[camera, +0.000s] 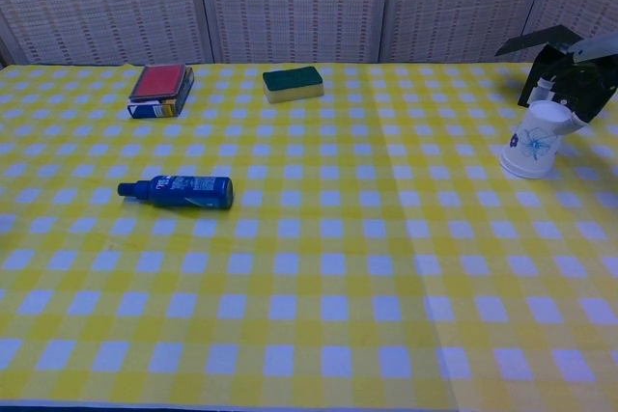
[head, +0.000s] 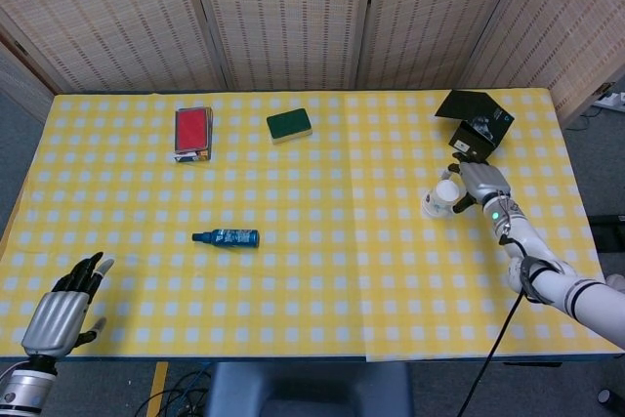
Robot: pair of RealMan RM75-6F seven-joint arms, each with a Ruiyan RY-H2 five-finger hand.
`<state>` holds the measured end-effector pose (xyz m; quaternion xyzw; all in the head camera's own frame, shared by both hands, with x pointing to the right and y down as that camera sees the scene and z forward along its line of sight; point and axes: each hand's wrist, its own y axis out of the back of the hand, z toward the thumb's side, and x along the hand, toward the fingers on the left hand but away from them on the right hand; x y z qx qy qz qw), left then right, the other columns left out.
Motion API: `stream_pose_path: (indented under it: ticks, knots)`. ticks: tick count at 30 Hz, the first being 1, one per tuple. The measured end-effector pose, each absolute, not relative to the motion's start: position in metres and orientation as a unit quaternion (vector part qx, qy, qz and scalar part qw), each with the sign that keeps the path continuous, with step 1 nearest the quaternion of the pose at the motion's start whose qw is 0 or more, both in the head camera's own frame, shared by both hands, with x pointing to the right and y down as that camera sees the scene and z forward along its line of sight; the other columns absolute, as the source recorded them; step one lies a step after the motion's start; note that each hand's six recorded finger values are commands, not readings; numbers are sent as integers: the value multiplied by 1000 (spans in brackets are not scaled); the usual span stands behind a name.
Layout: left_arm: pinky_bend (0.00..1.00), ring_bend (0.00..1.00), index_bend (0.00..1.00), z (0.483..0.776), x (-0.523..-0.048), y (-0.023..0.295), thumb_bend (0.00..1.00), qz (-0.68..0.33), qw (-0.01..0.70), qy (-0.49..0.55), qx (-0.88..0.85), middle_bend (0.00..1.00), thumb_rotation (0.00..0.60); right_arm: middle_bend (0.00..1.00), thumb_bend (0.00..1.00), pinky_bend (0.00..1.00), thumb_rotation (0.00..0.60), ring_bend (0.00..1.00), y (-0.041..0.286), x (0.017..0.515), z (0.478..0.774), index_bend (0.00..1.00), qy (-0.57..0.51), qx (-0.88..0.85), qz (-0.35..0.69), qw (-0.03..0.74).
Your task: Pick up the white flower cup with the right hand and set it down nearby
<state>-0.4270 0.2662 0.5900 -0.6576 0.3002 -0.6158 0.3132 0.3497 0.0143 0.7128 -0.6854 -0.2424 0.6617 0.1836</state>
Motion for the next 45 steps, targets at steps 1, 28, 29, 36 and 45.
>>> stream_pose_path:
  ticks: [1, 28, 29, 36, 45]
  knots:
    - [228, 0, 42, 590, -427, 266, 317, -616, 313, 300, -658, 0, 600, 18, 223, 0, 600, 0, 14, 350, 713, 342, -243, -685, 662, 185]
    - [228, 0, 41, 595, -423, 270, 317, -617, 318, 290, -659, 0, 600, 35, 233, 0, 600, 0, 3, 338, 675, 385, -277, -701, 628, 194]
    - [229, 0, 41, 595, -423, 270, 317, -617, 318, 289, -659, 0, 600, 35, 233, 0, 600, 0, 2, 336, 671, 386, -279, -703, 624, 195]
    - [228, 0, 41, 594, -418, 272, 317, -613, 321, 288, -662, 0, 600, 35, 235, 0, 600, 0, -1, 317, 630, 392, -292, -718, 594, 214]
    - [228, 0, 41, 589, -416, 272, 317, -608, 323, 291, -664, 0, 600, 36, 234, 0, 600, 0, -4, 296, 597, 392, -302, -721, 575, 240]
